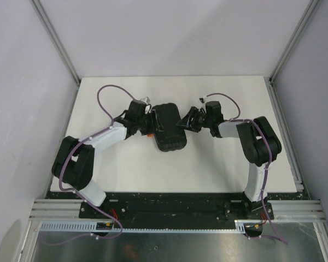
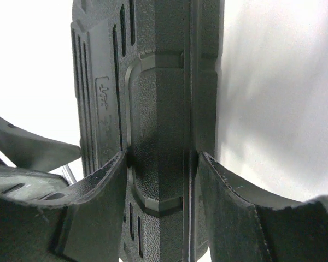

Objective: Pack the tool kit

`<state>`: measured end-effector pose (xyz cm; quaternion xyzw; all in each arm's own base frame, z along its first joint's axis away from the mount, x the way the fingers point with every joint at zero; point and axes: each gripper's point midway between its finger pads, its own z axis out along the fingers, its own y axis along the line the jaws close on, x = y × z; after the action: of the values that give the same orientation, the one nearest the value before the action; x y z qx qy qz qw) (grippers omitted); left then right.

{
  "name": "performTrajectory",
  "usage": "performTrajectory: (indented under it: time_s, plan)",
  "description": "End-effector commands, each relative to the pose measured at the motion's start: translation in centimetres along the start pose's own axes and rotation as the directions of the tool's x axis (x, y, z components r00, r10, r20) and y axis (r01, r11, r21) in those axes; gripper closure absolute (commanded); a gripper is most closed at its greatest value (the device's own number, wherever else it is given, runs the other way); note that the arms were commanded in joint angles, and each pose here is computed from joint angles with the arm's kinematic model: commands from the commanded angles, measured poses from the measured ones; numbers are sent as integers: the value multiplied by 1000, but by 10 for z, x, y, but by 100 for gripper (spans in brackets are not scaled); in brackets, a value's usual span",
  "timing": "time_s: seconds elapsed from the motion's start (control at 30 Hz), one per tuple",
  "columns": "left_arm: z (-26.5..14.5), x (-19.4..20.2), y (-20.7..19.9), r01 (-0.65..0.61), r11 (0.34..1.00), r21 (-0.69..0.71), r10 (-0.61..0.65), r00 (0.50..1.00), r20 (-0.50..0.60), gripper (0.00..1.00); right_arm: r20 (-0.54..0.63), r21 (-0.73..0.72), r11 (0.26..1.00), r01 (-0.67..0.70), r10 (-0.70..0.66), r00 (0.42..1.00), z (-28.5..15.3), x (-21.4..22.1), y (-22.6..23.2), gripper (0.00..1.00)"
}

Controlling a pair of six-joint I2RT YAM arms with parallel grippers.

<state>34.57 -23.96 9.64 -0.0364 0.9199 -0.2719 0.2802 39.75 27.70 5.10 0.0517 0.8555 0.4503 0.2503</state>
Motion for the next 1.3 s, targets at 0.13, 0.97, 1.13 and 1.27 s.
performTrajectory:
  time_s: [0.13, 0.97, 1.13, 1.27]
  plan:
    - [-54, -69, -56, -75, 979, 188, 15, 954, 299, 23, -199, 404, 914, 26, 60, 978, -31, 84, -85, 58]
    - [17, -16, 58, 235, 965, 117, -254, 947, 197, 15, -130, 333, 900, 280, -250, 959, -29, 12, -11, 21]
    - [23, -12, 68, 276, 948, 159, -306, 928, 215, 33, -152, 329, 907, 265, -226, 962, -28, 16, -16, 25]
    - [28, -5, 71, 293, 940, 172, -325, 925, 198, 40, -160, 336, 905, 260, -217, 963, -29, 15, -20, 26]
